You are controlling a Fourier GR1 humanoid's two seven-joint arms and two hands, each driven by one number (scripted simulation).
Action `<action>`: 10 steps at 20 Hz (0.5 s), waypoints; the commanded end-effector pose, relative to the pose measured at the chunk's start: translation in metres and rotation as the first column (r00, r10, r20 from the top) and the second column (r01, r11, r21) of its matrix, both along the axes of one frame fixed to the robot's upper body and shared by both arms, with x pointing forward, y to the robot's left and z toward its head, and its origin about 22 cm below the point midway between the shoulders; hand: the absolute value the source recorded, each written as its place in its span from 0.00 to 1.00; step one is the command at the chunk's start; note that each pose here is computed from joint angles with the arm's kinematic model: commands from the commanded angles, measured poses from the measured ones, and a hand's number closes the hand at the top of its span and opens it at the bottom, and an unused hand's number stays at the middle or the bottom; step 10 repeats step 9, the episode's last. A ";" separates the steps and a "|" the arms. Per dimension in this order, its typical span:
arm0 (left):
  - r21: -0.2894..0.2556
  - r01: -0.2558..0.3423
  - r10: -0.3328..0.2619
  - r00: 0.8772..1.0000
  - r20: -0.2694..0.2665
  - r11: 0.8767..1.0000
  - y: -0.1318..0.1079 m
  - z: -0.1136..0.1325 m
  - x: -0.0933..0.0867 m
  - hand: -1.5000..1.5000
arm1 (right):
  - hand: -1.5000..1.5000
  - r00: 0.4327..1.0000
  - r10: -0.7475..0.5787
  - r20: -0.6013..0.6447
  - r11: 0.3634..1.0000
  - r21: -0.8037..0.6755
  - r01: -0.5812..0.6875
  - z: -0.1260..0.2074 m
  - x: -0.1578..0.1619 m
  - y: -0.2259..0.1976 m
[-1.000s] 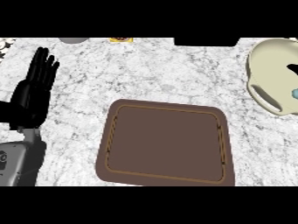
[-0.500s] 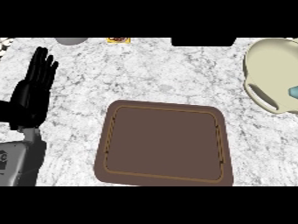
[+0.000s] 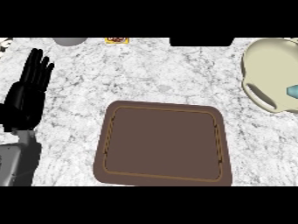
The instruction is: Pick the cupcake from the tray and place it in the pot
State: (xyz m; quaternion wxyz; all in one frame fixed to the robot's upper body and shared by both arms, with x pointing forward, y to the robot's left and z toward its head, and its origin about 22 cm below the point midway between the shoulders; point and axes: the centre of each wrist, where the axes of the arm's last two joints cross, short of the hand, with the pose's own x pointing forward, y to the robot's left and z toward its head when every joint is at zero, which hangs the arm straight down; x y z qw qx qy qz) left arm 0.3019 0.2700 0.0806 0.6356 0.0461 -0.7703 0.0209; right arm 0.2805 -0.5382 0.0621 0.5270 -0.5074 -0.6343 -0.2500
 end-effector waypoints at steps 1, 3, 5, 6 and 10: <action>-0.003 0.002 -0.002 1.000 0.015 1.000 -0.008 0.008 -0.003 0.50 | 0.00 0.999 -0.032 0.020 0.999 0.005 0.032 -0.017 -0.038 -0.019; 0.012 -0.005 0.005 1.000 -0.002 1.000 0.014 0.012 0.001 0.50 | 0.00 0.999 -0.014 0.032 1.000 -0.005 0.014 -0.005 -0.045 -0.029; 0.005 -0.016 0.016 1.000 0.007 1.000 -0.009 -0.003 0.012 0.50 | 0.00 1.000 -0.016 0.022 1.000 -0.015 0.017 -0.015 -0.071 -0.040; 0.013 -0.002 0.002 1.000 -0.004 1.000 0.012 -0.010 -0.004 0.50 | 0.00 0.999 -0.025 0.030 1.000 -0.007 0.025 -0.011 -0.078 -0.046; -0.012 0.008 -0.008 1.000 0.009 1.000 -0.001 0.001 0.002 0.50 | 0.00 1.000 -0.005 0.006 1.000 -0.012 0.005 -0.017 -0.098 -0.053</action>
